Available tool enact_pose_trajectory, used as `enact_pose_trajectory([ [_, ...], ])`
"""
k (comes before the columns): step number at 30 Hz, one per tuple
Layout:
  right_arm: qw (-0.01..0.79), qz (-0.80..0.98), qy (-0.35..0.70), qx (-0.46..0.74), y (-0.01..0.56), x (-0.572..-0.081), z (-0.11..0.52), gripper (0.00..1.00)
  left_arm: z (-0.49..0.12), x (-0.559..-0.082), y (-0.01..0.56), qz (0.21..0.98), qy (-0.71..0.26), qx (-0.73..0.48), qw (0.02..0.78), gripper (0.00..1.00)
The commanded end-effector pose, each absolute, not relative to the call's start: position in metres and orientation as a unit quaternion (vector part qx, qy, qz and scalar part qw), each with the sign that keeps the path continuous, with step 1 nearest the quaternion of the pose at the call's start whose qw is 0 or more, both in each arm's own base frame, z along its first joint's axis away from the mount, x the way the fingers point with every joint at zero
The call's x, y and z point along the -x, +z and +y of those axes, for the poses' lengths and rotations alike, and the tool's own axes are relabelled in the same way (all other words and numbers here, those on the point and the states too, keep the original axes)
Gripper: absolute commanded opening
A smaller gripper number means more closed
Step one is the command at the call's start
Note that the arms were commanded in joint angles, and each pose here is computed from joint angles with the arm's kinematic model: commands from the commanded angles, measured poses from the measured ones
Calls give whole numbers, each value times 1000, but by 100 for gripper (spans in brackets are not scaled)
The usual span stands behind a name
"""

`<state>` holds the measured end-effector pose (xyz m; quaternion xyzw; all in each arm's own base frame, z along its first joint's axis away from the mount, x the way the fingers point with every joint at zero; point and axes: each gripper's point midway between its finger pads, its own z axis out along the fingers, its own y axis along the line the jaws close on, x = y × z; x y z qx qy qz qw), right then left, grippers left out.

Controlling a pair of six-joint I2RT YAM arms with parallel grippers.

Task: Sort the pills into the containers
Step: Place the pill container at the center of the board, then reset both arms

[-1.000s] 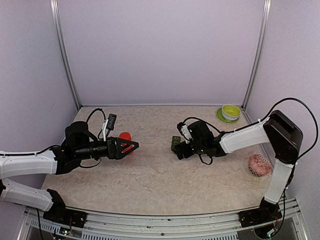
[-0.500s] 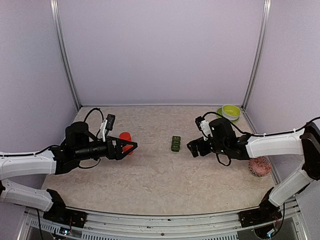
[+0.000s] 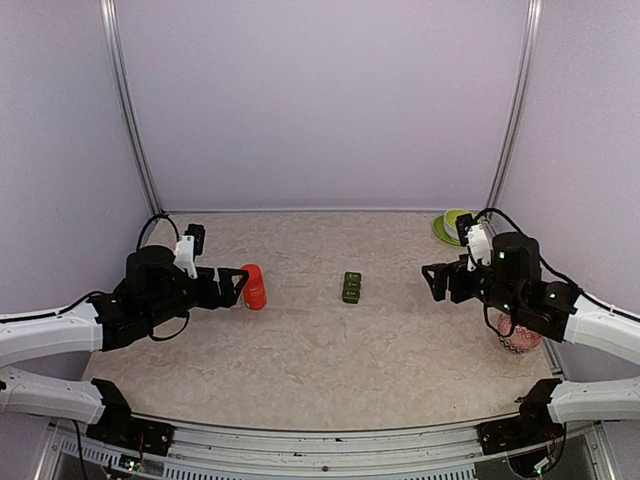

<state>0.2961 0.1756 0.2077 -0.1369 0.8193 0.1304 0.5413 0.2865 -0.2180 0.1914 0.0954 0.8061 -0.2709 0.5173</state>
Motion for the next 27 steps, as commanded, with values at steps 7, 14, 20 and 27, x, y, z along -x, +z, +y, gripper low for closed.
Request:
enact_pose_trajectory([
  [7,589,800,83,79,238,-275,122,100,-154,-300,232,776,-166,11,609,99],
  [14,596,797,73,68,242,-271,113,100,-156,-292,240,769,-187,0,611,99],
  [20,614,781,80,83,249,-267,115,100,-158,-291,238,772,-191,-2,606,99],
  [27,629,771,68,68,260,-266,106,100,-161,-291,240,772,-198,-7,604,99],
])
